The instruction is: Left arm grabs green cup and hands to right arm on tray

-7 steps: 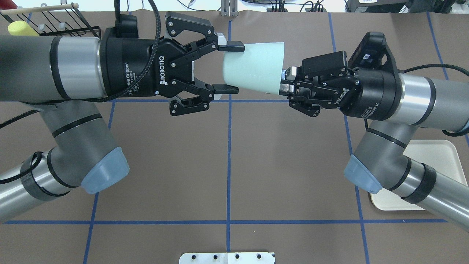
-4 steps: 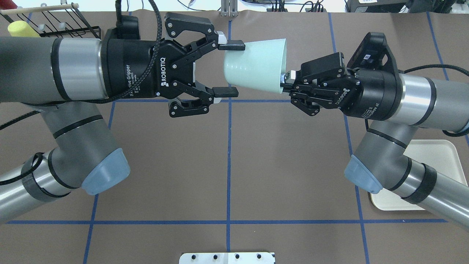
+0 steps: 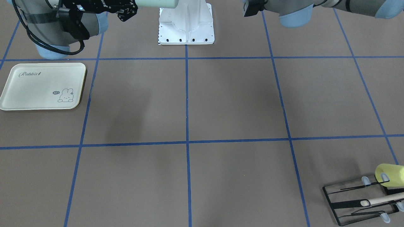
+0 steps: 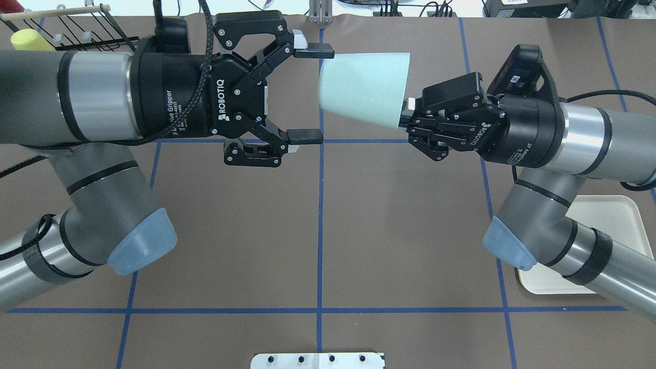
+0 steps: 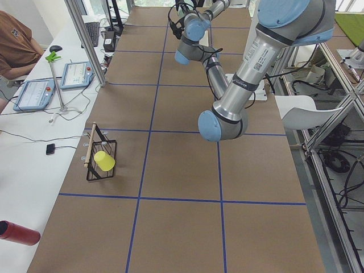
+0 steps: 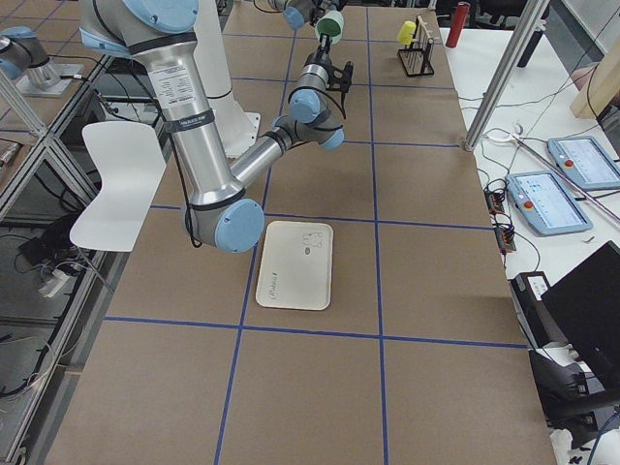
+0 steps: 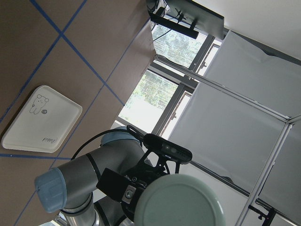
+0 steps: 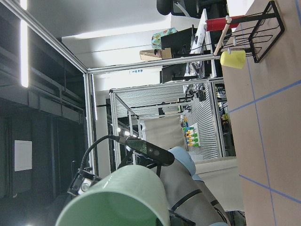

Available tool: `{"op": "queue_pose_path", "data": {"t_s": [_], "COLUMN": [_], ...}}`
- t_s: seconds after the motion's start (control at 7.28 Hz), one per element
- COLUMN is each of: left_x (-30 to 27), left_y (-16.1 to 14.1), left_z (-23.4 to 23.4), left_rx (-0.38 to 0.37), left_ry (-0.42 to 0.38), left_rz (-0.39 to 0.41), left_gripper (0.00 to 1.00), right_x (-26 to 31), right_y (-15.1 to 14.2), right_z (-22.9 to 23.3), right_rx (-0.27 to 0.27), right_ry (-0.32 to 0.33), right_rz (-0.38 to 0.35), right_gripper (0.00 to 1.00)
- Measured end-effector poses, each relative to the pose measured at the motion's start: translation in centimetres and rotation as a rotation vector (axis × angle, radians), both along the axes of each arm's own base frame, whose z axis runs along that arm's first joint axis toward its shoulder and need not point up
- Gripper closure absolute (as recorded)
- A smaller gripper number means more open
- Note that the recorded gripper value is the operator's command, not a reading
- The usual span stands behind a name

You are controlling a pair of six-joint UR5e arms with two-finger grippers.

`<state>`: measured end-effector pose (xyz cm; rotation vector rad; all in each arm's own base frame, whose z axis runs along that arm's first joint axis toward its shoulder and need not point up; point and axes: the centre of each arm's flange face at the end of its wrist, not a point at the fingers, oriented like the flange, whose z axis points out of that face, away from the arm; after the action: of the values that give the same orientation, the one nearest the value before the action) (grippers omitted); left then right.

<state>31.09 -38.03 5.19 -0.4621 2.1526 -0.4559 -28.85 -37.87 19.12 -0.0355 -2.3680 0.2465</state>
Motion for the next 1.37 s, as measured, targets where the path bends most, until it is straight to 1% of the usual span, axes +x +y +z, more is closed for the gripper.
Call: {"op": "queue_pose_path", "data": {"t_s": [0.14, 0.27, 0.41, 0.55, 0.69, 0.96, 1.1, 1.24, 1.37], "left_x": [-0.3, -0.4, -0.7, -1.1, -1.3, -1.6, -1.5, -1.1, -0.7], "left_y": [-0.1, -0.5, -1.2, -2.0, -2.6, -3.9, -4.4, -4.8, -5.2], "left_z": [0.1, 0.4, 0.6, 0.6, 0.7, 0.9, 0.9, 1.0, 1.1], "left_rx": [0.005, 0.016, 0.023, 0.018, 0.007, -0.022, -0.020, -0.014, -0.008], "left_ry": [-0.002, -0.023, -0.058, -0.087, -0.110, -0.163, -0.206, -0.261, -0.319], "left_rz": [-0.010, -0.035, -0.068, -0.093, -0.109, -0.136, -0.154, -0.171, -0.184], "left_gripper": [0.00, 0.00, 0.00, 0.00, 0.00, 0.00, 0.00, 0.00, 0.00], "right_x": [0.4, 0.9, 1.8, 3.3, 5.5, 11.3, 14.3, 16.6, 17.9], "right_y": [0.2, 0.5, 0.7, 0.4, -0.4, -3.1, -4.0, -4.3, -3.9], "right_z": [0.7, 2.7, 5.6, 8.5, 10.9, 14.5, 16.1, 18.2, 20.9], "right_rx": [-0.009, -0.032, -0.066, -0.092, -0.104, -0.126, -0.147, -0.181, -0.207], "right_ry": [0.011, 0.043, 0.100, 0.179, 0.282, 0.538, 0.635, 0.708, 0.778], "right_rz": [-0.001, 0.000, 0.006, 0.008, 0.008, 0.006, 0.008, 0.010, 0.017], "right_gripper": [1.00, 1.00, 1.00, 1.00, 1.00, 1.00, 1.00, 1.00, 1.00]}}
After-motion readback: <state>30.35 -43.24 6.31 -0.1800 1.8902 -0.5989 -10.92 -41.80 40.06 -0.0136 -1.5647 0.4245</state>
